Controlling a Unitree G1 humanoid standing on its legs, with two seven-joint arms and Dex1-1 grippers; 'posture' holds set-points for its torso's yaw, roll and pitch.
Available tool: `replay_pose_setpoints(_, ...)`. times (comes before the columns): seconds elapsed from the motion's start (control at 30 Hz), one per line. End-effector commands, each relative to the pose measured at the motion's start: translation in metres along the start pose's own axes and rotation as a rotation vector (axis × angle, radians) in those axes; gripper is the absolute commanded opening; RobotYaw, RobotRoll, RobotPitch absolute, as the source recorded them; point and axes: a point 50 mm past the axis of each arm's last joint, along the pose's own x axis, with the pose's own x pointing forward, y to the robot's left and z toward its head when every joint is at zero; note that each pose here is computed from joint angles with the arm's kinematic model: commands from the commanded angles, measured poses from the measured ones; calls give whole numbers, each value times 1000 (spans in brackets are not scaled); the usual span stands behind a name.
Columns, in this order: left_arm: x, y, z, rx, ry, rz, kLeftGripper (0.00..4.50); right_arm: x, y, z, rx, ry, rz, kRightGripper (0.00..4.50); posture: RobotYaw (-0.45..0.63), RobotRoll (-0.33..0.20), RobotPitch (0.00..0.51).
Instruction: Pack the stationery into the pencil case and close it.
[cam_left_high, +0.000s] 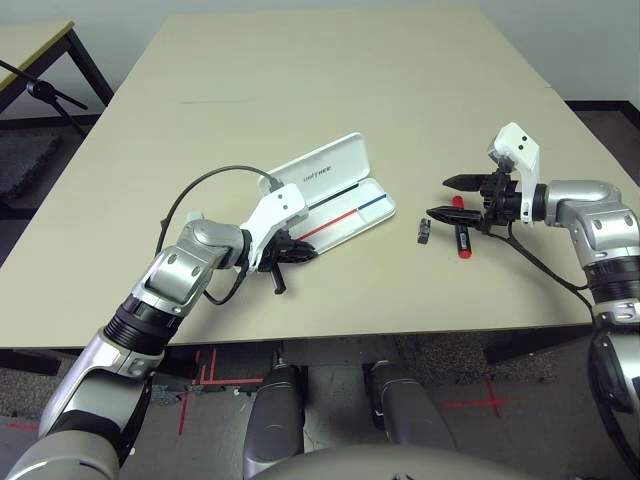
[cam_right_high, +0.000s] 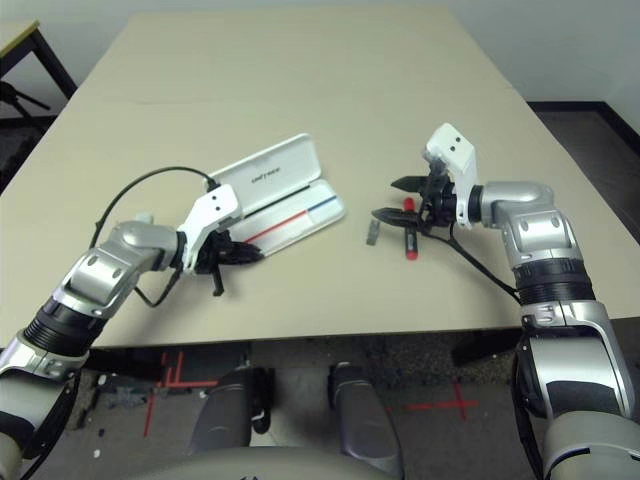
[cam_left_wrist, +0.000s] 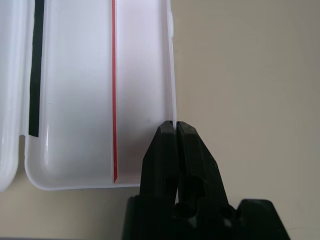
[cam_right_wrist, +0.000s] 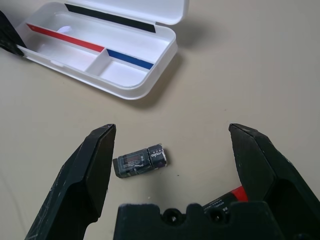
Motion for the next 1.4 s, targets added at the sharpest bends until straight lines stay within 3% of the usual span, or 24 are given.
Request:
replay_pose_setpoints(0.03,-4,-5,1,112,2,-46,18,-3,3,2,3,-5,30,4500,-114,0,147)
replay_pose_setpoints(0.47,-41,4,-27,291,83,-103,18,-1,4,3,1,2,51,4500,-91,0,144)
replay_pose_setpoints(1.17,-45,1,-35,317,111,-145,18,4,3,1,-2,14,49,4500,-82,0,144)
replay_pose_setpoints(1.27,-44,1,-30,324,79,-121,723,3,3,1,-1,15,50,4500,-82,0,144)
replay_pose_setpoints(1.4,-48,0,-21,347,24,-103,2182,3,3,1,-1,14,50,4500,-77,0,144)
